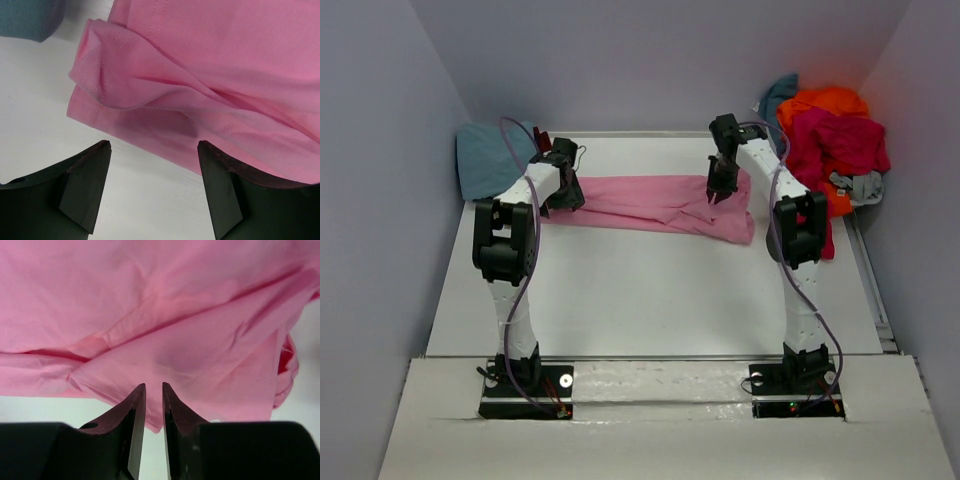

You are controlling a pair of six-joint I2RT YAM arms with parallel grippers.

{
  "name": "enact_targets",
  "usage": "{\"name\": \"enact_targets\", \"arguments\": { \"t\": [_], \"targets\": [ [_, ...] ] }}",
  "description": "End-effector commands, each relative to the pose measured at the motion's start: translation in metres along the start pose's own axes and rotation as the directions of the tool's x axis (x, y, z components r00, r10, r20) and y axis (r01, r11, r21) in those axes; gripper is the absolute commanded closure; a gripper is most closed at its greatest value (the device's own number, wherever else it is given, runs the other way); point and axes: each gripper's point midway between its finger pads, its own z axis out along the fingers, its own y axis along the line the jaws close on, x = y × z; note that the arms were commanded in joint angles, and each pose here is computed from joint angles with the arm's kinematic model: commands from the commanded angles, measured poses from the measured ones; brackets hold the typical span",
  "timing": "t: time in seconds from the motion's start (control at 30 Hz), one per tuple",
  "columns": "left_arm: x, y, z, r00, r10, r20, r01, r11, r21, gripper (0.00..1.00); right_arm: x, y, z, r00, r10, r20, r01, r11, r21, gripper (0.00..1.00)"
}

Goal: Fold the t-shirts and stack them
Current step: Fold the tshirt

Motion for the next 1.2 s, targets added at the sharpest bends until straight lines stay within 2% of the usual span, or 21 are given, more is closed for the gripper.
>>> {"name": "enact_targets", "arguments": {
  "t": [0.0,0.23,0.53,1.0,1.07,1.17],
  "targets": [
    [-0.01,0.001,-0.01,1.0,0.005,0.031,-0.005,1.0,-0.008,0.18,0.007,-0.004,-0.036,0.999,-0.038,0.027,0.038,0.999,-0.006,0.69],
    [-0.01,0.001,-0.01,1.0,0.002,0.032,-0.001,1.0,-0.006,0.18,0.033,0.008,-0.04,0.996,-0.092,-0.01,0.091,0.995,-0.034,0.61],
    [-0.007,0.003,-0.01,1.0,0.002,0.03,-0.002,1.0,-0.006,0.18,0.048,0.016,-0.036,0.99,-0.136,-0.031,0.136,0.991,-0.018,0.61],
    [-0.007,0.001,-0.01,1.0,0.005,0.03,-0.005,1.0,0.003,0.18,0.05,0.003,-0.026,0.991,-0.129,-0.036,0.131,0.99,0.05,0.61],
    [-0.007,0.001,-0.01,1.0,0.007,0.031,-0.007,1.0,0.002,0.18,0.05,0.003,-0.024,0.991,-0.128,-0.036,0.13,0.99,0.05,0.62],
    [-0.007,0.002,-0.01,1.0,0.009,0.03,-0.009,1.0,0.0,0.18,0.049,0.005,-0.022,0.991,-0.128,-0.036,0.129,0.991,0.045,0.71]
  ]
}}
